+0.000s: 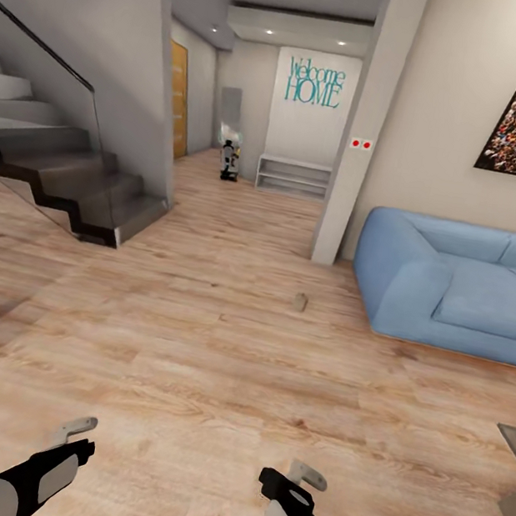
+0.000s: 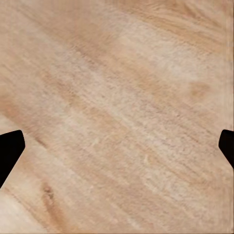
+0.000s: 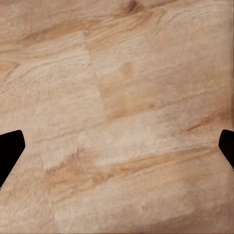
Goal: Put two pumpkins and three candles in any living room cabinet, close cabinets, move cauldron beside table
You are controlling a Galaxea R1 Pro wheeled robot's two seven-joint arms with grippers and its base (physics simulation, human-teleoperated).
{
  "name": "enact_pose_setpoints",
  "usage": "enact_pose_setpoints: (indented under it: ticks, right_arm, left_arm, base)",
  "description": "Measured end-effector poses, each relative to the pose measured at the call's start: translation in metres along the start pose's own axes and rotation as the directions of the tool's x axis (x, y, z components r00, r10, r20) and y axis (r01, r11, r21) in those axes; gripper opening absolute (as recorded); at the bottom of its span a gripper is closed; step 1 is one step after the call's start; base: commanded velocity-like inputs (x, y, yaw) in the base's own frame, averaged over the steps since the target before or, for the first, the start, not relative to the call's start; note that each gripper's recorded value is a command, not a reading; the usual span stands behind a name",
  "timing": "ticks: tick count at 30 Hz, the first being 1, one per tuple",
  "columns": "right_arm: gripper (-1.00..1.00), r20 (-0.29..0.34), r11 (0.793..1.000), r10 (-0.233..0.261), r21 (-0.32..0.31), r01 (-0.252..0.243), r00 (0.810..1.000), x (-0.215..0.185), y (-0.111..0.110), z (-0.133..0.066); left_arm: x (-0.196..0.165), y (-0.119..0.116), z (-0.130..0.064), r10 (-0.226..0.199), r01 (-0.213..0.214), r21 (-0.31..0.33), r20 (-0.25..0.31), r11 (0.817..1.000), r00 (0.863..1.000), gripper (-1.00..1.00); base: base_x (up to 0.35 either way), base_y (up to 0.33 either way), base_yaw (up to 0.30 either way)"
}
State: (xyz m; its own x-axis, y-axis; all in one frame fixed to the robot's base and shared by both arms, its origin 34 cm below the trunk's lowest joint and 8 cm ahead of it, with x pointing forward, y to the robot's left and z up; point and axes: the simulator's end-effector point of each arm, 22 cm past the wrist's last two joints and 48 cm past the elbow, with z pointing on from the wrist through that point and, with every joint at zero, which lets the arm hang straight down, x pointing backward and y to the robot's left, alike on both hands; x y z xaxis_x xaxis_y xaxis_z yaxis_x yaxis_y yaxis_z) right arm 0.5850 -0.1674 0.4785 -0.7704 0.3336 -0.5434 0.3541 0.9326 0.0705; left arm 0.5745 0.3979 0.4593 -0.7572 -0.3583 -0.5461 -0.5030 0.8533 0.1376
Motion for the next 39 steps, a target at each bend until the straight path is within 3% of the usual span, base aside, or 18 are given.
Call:
enact_pose_setpoints:
  ticks: [8,39]
  right_arm:
    - [1.00,0.001,1.000,-0.002,0.000,0.002,1.000,-0.0003,0.0002,0.0000]
    - [1.00,0.001,1.000,-0.001,-0.001,0.001,1.000,-0.0003,0.0003,0.0000]
  left_arm:
    - [0.0000,0.0001,0.0000,0.000,0.000,0.000,0.000,1.000,1.000,1.00]
    - [0.0011,-0.0007,-0.0002,0.000,0.000,0.001,-0.001,1.000,1.000,1.00]
  base:
    - [0.329,0.000,-0.230]
    - [0.329,0.000,-0.038]
